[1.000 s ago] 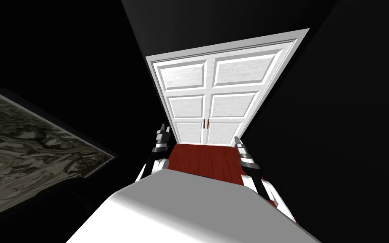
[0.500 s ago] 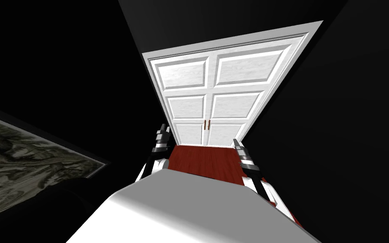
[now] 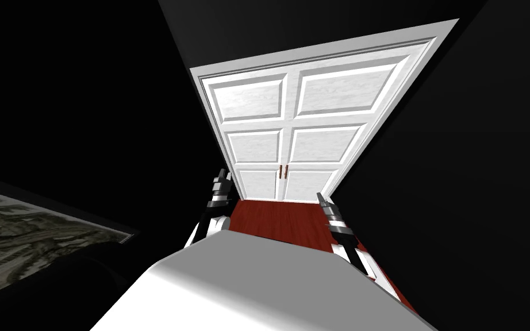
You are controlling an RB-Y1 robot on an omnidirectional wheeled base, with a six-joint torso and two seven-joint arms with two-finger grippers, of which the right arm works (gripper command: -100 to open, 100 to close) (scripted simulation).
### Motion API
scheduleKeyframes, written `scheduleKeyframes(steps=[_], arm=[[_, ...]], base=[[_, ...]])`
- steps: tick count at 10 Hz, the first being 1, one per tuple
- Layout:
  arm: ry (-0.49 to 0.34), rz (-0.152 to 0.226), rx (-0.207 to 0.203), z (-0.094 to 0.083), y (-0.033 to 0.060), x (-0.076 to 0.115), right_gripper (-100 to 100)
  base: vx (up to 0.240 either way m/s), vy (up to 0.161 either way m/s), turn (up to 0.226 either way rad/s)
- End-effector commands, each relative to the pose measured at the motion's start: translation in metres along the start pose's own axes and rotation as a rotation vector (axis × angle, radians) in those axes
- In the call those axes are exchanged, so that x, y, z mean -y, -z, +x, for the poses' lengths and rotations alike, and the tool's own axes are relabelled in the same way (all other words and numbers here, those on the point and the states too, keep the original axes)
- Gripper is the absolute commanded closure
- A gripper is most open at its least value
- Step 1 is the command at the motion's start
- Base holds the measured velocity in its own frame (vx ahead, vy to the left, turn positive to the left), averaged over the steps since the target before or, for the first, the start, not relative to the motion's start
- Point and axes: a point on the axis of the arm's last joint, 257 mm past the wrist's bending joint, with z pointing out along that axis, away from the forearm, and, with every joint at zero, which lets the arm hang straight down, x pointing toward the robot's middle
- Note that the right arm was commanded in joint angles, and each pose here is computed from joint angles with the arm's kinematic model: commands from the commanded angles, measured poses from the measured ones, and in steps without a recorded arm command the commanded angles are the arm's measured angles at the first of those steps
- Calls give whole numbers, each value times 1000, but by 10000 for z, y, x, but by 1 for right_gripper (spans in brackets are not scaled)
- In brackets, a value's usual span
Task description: Pull the door open
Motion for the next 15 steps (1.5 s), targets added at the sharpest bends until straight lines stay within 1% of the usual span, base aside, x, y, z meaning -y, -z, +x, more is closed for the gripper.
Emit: scheduleKeyframes(steps=[1,9,10,15], arm=[[41,9,-16,80,20,85,-100],[216,46,-100,416,203,469,-100],[216,46,-100,416,203,469,-100],[307,59,-151,614,326,658,-100]], base=[[98,40,-8],[98,45,-5],[64,37,-5],[88,30,-3]])
